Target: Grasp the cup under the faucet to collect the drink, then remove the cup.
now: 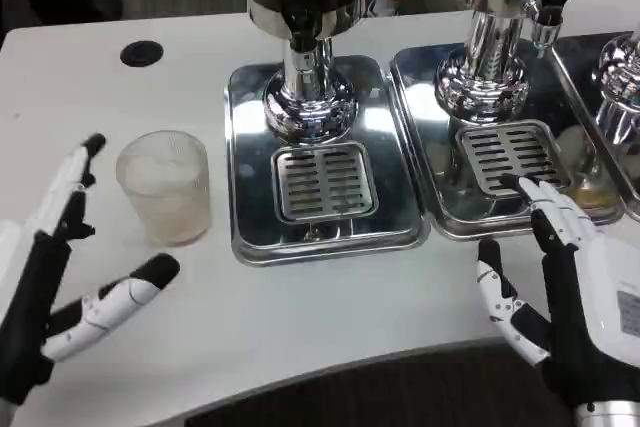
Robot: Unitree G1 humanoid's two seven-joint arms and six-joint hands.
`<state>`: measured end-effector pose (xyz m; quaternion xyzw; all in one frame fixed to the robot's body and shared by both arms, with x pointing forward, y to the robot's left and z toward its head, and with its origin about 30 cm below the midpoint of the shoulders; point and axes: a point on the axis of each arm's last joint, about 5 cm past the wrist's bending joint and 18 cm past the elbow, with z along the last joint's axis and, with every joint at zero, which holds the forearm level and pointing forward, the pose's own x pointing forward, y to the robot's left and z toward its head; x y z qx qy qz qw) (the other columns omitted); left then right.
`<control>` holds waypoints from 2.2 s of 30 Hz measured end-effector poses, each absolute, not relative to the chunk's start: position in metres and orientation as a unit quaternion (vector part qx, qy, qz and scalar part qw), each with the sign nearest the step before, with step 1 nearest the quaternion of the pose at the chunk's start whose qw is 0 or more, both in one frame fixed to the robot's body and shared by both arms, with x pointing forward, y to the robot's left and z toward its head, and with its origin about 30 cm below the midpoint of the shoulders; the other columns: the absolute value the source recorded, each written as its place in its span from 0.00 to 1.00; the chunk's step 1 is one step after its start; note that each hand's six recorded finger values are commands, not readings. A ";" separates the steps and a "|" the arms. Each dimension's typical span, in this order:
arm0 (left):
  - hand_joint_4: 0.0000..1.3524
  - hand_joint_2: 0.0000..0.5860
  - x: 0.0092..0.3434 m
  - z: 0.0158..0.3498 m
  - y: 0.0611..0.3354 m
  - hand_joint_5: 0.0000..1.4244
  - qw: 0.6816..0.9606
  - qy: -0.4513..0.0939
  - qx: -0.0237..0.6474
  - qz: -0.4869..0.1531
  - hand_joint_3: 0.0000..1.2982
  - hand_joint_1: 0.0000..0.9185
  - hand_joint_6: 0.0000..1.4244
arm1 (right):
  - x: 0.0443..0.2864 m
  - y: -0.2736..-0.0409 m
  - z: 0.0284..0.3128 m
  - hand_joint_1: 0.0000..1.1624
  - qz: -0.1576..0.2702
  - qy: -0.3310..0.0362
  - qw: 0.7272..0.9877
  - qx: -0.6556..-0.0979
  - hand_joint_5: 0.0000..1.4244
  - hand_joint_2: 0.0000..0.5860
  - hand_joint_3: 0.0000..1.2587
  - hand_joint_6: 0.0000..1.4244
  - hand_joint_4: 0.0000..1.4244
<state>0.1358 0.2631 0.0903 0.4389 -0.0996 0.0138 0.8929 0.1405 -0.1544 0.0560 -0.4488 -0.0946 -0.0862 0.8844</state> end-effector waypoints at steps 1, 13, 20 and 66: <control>0.00 0.08 0.140 0.091 0.264 0.10 0.895 -0.095 0.436 0.016 0.00 0.00 0.31 | 0.141 -0.154 0.056 0.36 -0.087 -0.095 0.885 -0.448 0.11 0.80 0.16 0.16 0.11; 0.00 0.04 0.172 0.098 0.275 0.00 0.882 -0.041 0.468 0.021 0.00 0.00 0.09 | 0.140 -0.152 0.056 0.36 -0.090 -0.092 0.887 -0.443 0.12 0.80 0.18 0.16 0.12; 0.00 0.03 0.189 0.102 0.276 0.00 0.878 -0.031 0.477 0.021 0.00 0.00 0.09 | 0.139 -0.151 0.056 0.36 -0.090 -0.090 0.888 -0.441 0.12 0.80 0.18 0.16 0.12; 0.00 0.06 0.255 0.086 0.269 0.07 0.873 0.048 0.484 -0.041 0.00 0.27 0.14 | 0.132 -0.148 0.056 0.39 -0.087 -0.086 0.900 -0.417 0.14 0.77 0.20 0.19 0.13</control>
